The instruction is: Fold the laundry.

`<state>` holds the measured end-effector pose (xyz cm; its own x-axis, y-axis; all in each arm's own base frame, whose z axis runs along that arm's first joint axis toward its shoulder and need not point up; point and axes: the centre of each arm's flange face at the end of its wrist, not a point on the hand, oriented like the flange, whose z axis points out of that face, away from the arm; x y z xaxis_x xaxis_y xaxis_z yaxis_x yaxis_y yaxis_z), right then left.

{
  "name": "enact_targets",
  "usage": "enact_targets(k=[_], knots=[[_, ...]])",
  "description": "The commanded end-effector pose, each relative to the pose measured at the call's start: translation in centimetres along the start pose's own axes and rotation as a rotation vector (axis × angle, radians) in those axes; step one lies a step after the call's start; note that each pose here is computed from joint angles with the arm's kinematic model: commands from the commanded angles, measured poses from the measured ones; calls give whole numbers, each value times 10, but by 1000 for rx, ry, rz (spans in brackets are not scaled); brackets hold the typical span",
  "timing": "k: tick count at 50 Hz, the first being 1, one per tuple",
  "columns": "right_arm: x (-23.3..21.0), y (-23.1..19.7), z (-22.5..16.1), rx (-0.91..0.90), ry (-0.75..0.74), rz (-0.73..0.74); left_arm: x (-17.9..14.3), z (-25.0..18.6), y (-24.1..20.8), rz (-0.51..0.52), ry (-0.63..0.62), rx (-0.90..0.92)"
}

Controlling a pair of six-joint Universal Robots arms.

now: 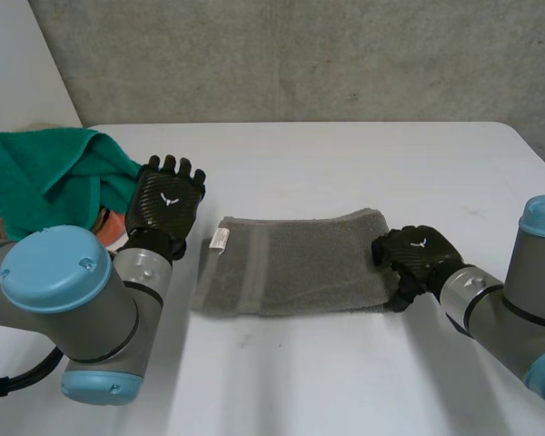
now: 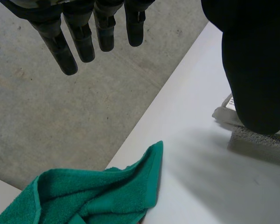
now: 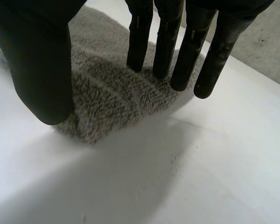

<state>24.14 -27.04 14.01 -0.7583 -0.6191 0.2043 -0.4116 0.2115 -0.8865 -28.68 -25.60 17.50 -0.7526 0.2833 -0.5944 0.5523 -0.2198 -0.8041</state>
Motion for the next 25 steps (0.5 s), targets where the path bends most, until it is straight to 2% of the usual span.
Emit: enact_targets(k=[1, 9, 13, 18, 22, 25], knots=[[2, 5, 10, -4, -2, 29, 0, 0, 0, 0, 1, -1], [4, 13, 3, -53, 8, 16, 1, -1, 1, 1, 3, -4], [10, 4, -19, -83, 19, -96, 0, -1, 1, 2, 2, -2], [28, -4, -27, -99, 57, -208, 0, -1, 0, 2, 1, -1], [23, -27, -25, -11, 66, -280, -2, 0, -2, 1, -5, 4], [-8, -57, -26, 117, 14, -361, -3, -1, -3, 0, -8, 5]])
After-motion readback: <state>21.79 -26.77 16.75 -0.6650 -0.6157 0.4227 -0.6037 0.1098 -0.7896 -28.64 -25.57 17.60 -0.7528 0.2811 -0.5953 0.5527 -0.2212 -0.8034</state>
